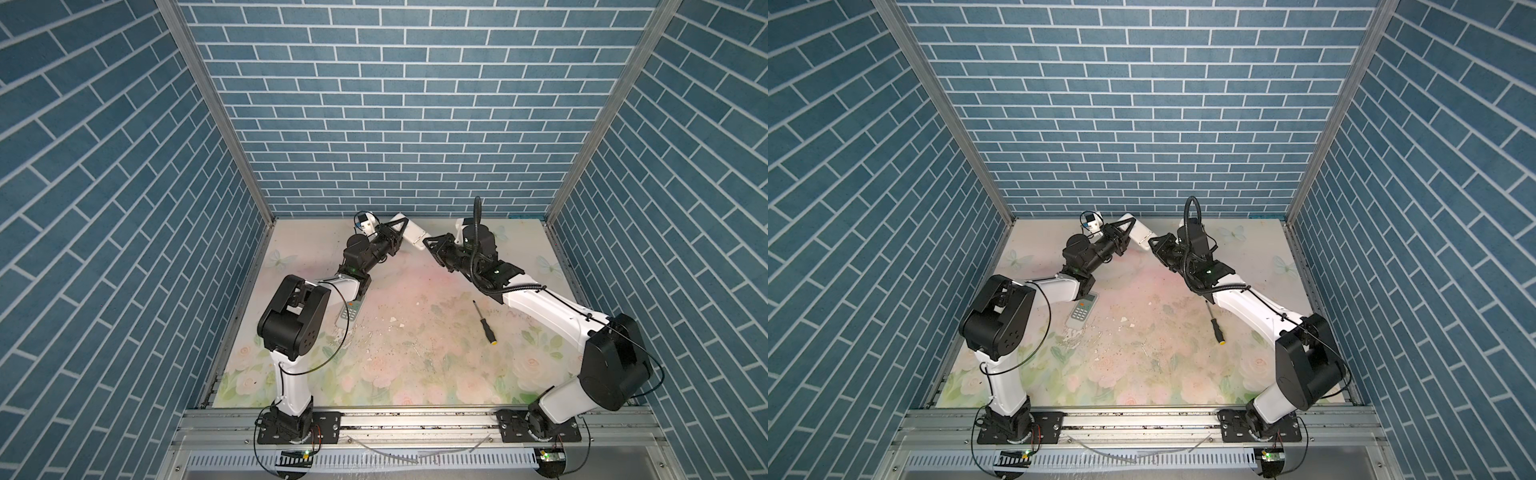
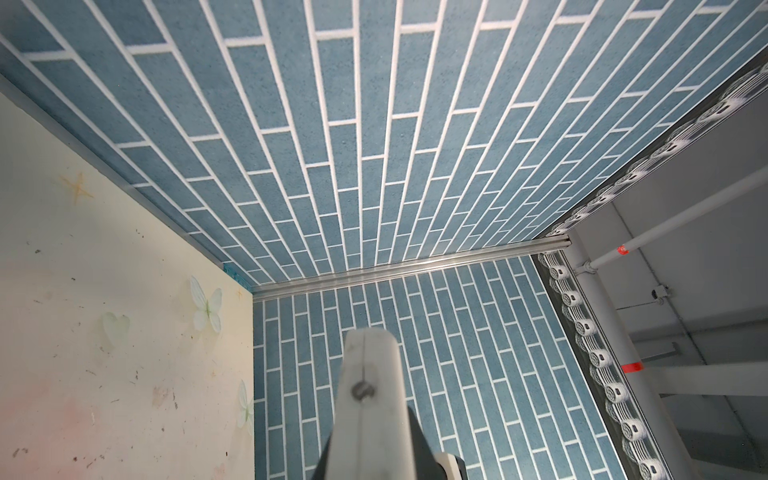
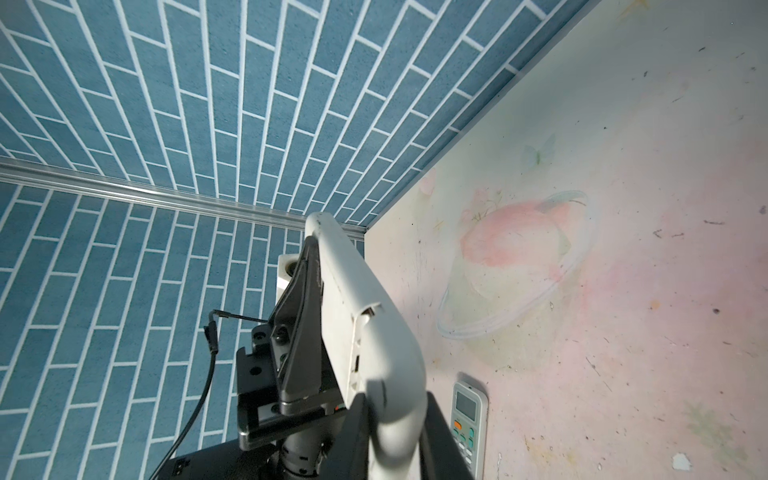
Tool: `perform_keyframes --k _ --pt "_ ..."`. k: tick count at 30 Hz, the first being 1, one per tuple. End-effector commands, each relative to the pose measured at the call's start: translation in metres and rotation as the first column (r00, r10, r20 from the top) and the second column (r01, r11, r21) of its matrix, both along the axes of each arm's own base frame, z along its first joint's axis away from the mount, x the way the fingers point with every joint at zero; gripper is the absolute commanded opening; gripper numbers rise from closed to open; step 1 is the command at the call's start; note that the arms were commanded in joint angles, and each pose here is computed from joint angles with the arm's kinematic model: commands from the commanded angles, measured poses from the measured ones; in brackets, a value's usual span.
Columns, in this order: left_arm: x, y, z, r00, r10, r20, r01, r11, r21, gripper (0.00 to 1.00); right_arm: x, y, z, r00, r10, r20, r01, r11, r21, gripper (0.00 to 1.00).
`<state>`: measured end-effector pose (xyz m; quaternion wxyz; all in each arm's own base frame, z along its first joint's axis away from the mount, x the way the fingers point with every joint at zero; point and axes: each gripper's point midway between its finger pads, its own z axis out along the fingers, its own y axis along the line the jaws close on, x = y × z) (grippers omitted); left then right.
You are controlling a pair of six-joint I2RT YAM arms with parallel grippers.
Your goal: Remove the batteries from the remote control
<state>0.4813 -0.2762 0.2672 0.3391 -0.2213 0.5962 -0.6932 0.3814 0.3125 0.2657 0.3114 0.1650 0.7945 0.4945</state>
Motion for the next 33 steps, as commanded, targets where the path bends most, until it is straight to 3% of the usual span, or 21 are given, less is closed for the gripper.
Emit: perform_keyframes --k 1,14,23,33 --pt "0.009 0.004 -0.015 1.0 0.026 -0.004 -0.025 0.999 0.039 0.0 -0.007 0.001 0.018 0.998 0.025 0.057 -0.026 0.999 0.03 0.2" --pt "0.009 0.003 -0.02 1.0 0.023 -0.009 -0.022 0.999 0.043 0.0 -0.008 0.002 0.018 0.998 0.026 0.054 -0.028 0.999 0.041 0.18" --pt "0.007 0.004 -0.027 1.0 0.024 -0.012 -0.023 0.998 0.065 0.0 -0.009 0.002 0.022 0.998 0.029 0.059 -0.032 0.998 0.049 0.24" --pt "0.006 0.005 -0.03 1.0 0.026 -0.012 -0.025 0.997 0.078 0.0 -0.01 0.001 0.023 0.998 0.03 0.062 -0.033 0.998 0.052 0.2"
